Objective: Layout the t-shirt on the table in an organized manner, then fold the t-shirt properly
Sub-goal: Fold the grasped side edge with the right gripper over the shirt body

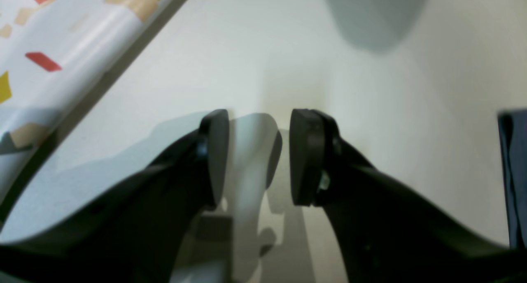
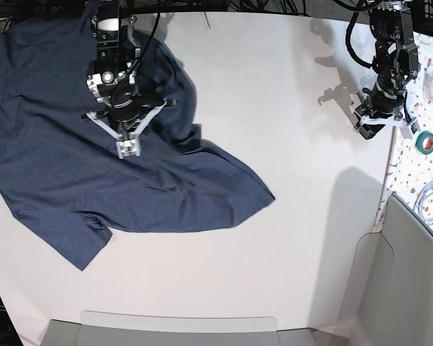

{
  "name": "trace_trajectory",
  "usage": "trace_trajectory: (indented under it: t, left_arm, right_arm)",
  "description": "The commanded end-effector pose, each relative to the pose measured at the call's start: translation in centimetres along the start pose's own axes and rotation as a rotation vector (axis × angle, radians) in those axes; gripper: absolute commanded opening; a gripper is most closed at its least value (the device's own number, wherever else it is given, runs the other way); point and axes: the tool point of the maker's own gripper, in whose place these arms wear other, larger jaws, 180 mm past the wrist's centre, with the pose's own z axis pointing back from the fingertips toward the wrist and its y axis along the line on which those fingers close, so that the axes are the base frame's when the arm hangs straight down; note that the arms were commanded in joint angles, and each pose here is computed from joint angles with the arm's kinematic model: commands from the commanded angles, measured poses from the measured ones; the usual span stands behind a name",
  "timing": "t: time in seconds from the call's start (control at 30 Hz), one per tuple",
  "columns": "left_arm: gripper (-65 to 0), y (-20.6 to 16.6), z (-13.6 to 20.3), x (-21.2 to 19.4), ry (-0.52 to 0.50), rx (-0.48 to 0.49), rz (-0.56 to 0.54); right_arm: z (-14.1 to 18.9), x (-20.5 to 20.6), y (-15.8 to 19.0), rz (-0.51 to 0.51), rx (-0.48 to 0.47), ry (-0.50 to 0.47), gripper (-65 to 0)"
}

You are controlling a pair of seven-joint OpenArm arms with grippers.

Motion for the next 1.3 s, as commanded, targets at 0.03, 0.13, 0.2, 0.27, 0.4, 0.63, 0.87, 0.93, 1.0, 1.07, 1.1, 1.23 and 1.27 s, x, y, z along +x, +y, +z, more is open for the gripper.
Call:
trace_trajectory:
  t: [0.03, 0.13, 0.2, 0.27, 0.4, 0.63, 0.87, 0.93, 1.0, 1.07, 1.1, 1.23, 1.27]
  left_arm:
    - [-40.2, 0.2, 0.1, -1.8, 0.081, 0.005, 0.011]
    - [-40.2, 0.2, 0.1, -1.8, 0.081, 0.005, 0.011]
    - [-40.2, 0.3, 0.1, -1.9, 0.083, 0.007, 0.011]
    - [-40.2, 0.4, 0.1, -1.9, 0.083, 0.009, 0.011]
    - [-40.2, 0.4, 0.1, -2.0, 0.084, 0.010, 0.011]
    - [-40.2, 0.4, 0.2, -2.0, 0.085, 0.011, 0.011]
    - [-40.2, 0.4, 0.2, -2.0, 0.085, 0.011, 0.011]
    - [-40.2, 0.5, 0.2, -2.1, 0.087, 0.012, 0.011]
    - [-40.2, 0.5, 0.2, -2.1, 0.087, 0.012, 0.011]
    - [-40.2, 0.5, 0.2, -2.1, 0.087, 0.012, 0.011]
    - [-40.2, 0.5, 0.2, -2.1, 0.087, 0.012, 0.011]
    - [-40.2, 0.5, 0.2, -2.1, 0.088, 0.013, 0.011]
    - [-40.2, 0.7, 0.3, -2.3, 0.091, 0.015, 0.010]
  right_arm:
    - [1.0, 2.6, 0.9, 0.051, 0.016, -0.090, -54.7]
    - [1.6, 3.6, 1.4, 0.040, 0.008, -0.123, -42.9]
    - [1.9, 4.1, 1.3, 0.032, -0.004, -0.142, -36.7]
    - [2.1, 4.8, 1.6, 0.047, 0.002, -0.162, -34.2]
    - [2.2, 5.9, 2.3, 0.078, 0.020, -0.187, -35.8]
    - [2.6, 8.1, 4.5, 0.127, 0.067, -0.244, -35.8]
    - [2.5, 9.5, 4.1, 0.137, 0.052, -0.237, -35.8]
    - [2.4, 9.9, 3.8, 0.140, 0.043, -0.221, -36.0]
    - [2.4, 10.3, 3.5, 0.139, 0.036, -0.221, -40.0]
    - [2.5, 10.7, 3.2, 0.136, 0.028, -0.230, -52.5]
    - [2.5, 11.0, 3.0, 0.138, 0.019, -0.236, -60.3]
    - [2.4, 11.1, 0.2, 0.120, -0.090, -0.229, -65.0]
    - [2.5, 11.2, -0.5, 0.111, -0.117, -0.228, -65.0]
